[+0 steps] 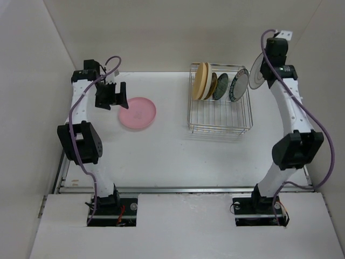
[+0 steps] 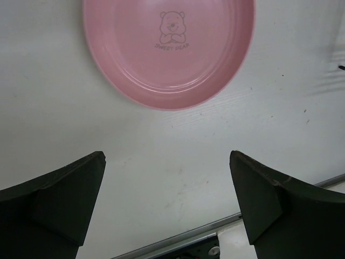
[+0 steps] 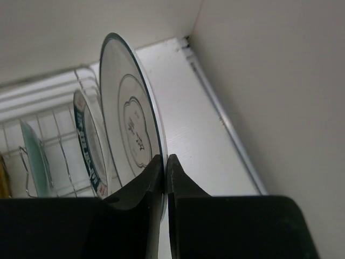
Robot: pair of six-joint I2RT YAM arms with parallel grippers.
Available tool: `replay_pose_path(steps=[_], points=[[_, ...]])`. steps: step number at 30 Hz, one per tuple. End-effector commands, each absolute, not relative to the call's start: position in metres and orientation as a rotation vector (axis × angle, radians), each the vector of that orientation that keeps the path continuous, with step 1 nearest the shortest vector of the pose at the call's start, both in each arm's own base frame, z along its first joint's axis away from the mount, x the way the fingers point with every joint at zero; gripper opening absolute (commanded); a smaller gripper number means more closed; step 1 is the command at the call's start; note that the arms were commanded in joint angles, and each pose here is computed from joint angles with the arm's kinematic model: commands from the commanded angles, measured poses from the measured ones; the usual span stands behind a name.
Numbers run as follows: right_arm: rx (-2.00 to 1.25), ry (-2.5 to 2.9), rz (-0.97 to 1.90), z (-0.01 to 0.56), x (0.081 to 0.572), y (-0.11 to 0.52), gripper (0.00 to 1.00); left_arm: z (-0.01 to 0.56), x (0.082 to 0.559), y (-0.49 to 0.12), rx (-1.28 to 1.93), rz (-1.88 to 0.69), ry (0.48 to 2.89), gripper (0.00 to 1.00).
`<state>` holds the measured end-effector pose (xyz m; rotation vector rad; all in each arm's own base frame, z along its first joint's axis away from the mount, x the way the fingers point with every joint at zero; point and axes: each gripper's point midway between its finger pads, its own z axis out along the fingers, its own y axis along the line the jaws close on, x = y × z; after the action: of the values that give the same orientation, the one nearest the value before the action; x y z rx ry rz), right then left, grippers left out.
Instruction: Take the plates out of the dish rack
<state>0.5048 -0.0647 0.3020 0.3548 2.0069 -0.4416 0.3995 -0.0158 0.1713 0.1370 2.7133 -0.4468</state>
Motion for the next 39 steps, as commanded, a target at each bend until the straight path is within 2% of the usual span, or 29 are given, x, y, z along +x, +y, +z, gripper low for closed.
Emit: replay_pose_path(steps=[1,5,7,9,13,14,17,18,22,26,31,34,39], points=[[0.474,1.684,-0.464,0.439,0.453,-0.087,0.00,0.211,0.386,-0.013,0.200,-0.383,2.616,1.00],[0.407,1.616,-0.351,0.478,0.409,-0.057,0.00,0.239,0.379,0.015,0.200,-0.141,2.556,1.00],[0.259,1.647,-0.196,0.474,0.406,-0.013,0.00,0.260,0.377,0.031,0.168,-0.004,2.494,1.00],[0.146,1.691,-0.076,0.457,0.399,0.024,0.00,0.274,0.376,0.046,0.148,0.118,2.454,1.00],[-0.198,1.773,0.293,0.416,0.384,0.138,0.00,0.300,0.353,0.073,0.082,0.333,2.399,1.00],[-0.343,1.786,0.463,0.405,0.370,0.185,0.00,0.305,0.342,0.075,0.009,0.342,2.365,1.00],[-0.576,1.841,0.695,0.362,0.350,0.255,0.00,0.301,0.333,0.068,0.019,0.309,2.315,1.00],[-0.695,1.849,0.806,0.350,0.326,0.288,0.00,0.309,0.327,0.064,0.038,0.290,2.271,1.00],[-0.924,1.947,0.994,0.285,0.300,0.358,0.00,0.296,0.316,0.062,0.044,0.282,2.308,1.00],[-1.034,2.008,1.129,0.235,0.287,0.399,0.00,0.277,0.306,0.056,0.063,0.246,2.382,1.00],[-1.023,2.156,1.133,0.173,0.295,0.412,0.00,0.264,0.294,0.060,0.054,0.274,2.424,1.00],[-0.993,2.217,1.084,0.148,0.307,0.416,0.13,0.256,0.291,0.066,0.040,0.315,2.448,1.00],[-0.973,2.286,1.025,0.115,0.318,0.417,0.14,0.248,0.286,0.067,0.039,0.324,2.478,1.00]])
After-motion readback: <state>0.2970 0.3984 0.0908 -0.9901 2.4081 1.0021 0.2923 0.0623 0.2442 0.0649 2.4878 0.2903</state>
